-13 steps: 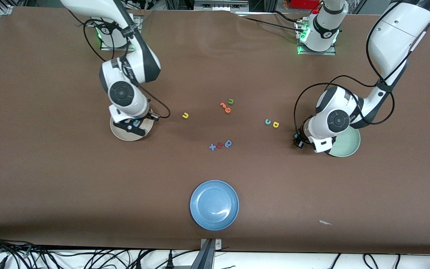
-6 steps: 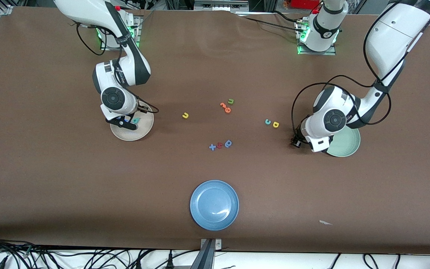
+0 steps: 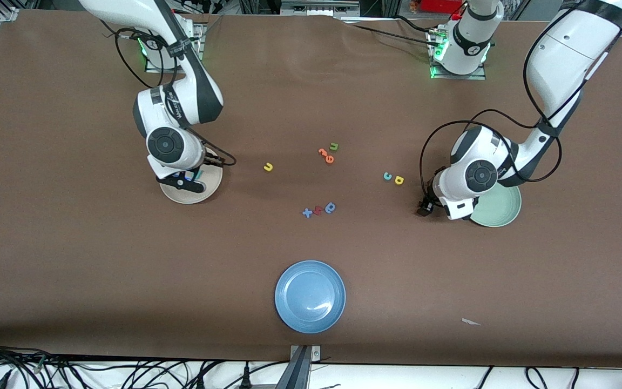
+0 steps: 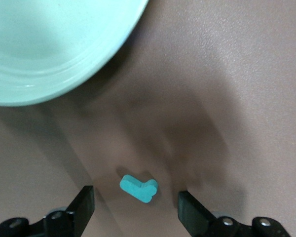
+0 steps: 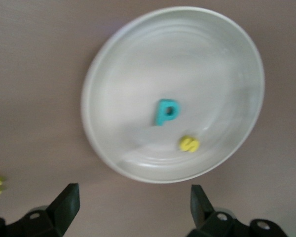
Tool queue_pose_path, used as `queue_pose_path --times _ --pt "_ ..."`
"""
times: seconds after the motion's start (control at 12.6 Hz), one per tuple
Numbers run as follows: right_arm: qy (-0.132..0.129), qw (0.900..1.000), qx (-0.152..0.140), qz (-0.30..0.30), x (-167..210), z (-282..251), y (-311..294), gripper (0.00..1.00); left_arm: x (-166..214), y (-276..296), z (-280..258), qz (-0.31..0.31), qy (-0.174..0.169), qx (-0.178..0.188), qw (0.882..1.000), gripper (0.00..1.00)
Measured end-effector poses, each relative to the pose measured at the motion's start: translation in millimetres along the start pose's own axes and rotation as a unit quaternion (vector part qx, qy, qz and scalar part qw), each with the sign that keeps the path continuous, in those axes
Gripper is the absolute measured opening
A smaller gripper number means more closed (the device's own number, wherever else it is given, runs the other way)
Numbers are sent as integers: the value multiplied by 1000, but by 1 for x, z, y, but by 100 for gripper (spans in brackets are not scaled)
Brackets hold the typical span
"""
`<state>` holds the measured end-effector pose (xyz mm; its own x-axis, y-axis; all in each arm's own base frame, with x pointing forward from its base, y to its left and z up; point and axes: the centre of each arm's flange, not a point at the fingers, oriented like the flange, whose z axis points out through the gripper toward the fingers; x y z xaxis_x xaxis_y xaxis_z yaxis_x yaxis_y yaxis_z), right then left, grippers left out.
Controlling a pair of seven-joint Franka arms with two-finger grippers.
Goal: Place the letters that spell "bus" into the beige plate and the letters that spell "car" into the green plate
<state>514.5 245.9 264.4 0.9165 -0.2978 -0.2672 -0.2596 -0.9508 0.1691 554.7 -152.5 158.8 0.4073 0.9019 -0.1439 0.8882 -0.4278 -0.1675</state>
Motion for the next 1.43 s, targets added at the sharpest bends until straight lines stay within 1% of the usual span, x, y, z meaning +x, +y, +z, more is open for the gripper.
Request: queue_pose_path --times 0.08,0.16,0.24,0.32,0.48,0.64,0.79,0.87,0.95,1.03,1.19,1.43 --pt "-1 1000 19 13 -7 -11 -17 100 0 0 0 0 0 0 1000 78" --pt "-3 999 34 17 -12 -17 -31 100 0 0 0 0 0 -1 1000 78" --pt "-5 999 45 15 -17 -19 -45 100 1 1 -1 0 0 -3 1000 69" --pt "1 998 57 15 -22 -17 -61 100 2 1 -3 1 1 -3 1000 62" --pt "19 997 67 32 -31 -1 -88 100 6 2 -4 5 0 -5 1000 59" --pt "33 996 71 41 -38 19 -106 96 10 1 -5 8 0 -6 1000 59" --pt "50 995 79 44 -43 39 -114 72 11 1 -6 11 0 -7 1000 60" --pt "60 994 84 47 -45 49 -116 59 12 1 -6 11 0 -7 1000 60" --pt "66 993 88 53 -47 58 -118 51 12 2 -7 10 0 -8 1000 60" --pt "68 992 88 56 -50 64 -120 51 13 3 -9 10 1 -10 1000 60" --pt "71 992 88 58 -55 70 -126 48 13 3 -12 10 3 -11 1000 60" --pt "73 992 87 61 -56 79 -125 47 16 3 -24 8 4 -18 1000 60"
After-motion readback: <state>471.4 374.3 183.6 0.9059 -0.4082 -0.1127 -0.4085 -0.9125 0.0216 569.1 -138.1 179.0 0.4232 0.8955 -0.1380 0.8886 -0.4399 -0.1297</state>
